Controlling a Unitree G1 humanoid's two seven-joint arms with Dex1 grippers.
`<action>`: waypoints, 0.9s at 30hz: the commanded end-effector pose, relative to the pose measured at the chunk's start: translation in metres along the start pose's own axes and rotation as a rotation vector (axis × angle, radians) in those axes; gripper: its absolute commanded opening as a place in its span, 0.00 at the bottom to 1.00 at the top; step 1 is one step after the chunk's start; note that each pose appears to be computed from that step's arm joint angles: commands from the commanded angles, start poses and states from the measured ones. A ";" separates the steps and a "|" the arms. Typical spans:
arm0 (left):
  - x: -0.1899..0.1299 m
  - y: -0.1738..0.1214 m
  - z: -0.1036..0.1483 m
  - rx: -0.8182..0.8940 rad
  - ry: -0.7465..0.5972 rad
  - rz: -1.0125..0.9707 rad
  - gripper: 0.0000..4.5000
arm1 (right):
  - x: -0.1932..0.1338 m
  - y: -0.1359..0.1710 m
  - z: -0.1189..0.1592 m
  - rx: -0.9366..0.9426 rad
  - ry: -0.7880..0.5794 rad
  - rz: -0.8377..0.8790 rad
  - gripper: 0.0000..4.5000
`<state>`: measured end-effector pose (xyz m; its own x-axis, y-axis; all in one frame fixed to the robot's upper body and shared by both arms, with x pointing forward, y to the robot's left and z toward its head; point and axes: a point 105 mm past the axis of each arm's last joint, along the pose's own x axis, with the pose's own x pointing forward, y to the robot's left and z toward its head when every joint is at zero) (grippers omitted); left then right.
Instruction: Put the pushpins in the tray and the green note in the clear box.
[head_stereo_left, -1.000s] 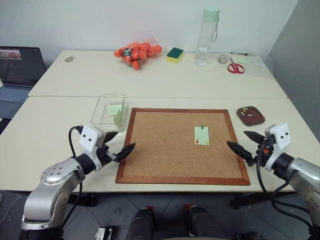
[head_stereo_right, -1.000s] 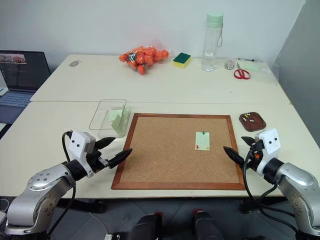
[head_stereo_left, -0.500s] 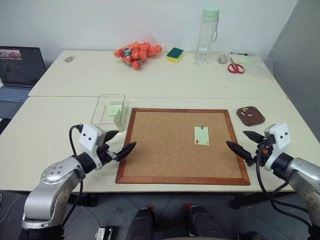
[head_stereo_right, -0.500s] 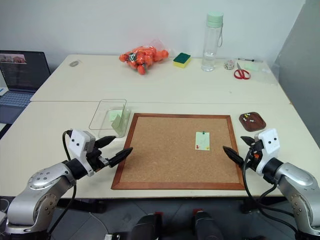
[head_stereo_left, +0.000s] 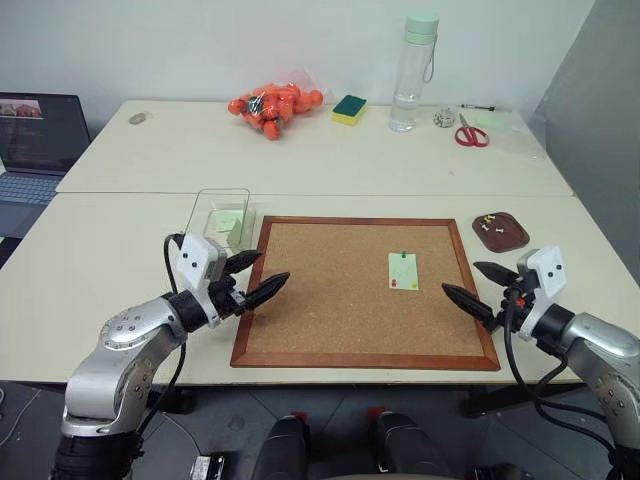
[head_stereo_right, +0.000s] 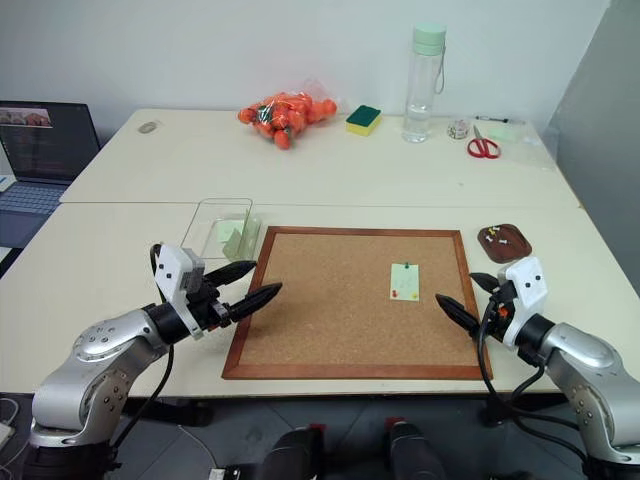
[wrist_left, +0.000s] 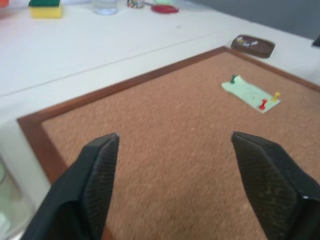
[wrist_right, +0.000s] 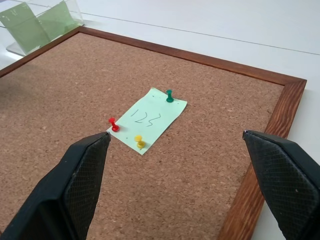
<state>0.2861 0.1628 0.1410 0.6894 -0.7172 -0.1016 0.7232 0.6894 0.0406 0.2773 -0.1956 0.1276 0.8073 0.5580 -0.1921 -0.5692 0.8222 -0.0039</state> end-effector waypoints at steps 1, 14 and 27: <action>0.011 -0.010 0.004 0.028 -0.027 -0.064 0.59 | 0.005 0.001 0.009 -0.047 -0.040 0.020 1.00; 0.067 -0.021 -0.040 0.108 0.044 -0.200 0.04 | 0.056 0.016 0.017 -0.131 -0.072 0.114 1.00; 0.090 -0.031 -0.087 0.098 0.217 -0.249 0.00 | 0.091 0.018 0.017 -0.138 -0.098 0.081 1.00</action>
<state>0.3289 0.0870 0.0722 0.5085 -0.8311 -0.2253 0.8610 0.4950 0.1170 0.3384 -0.1319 0.1173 0.7588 0.6367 -0.1369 -0.6497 0.7546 -0.0916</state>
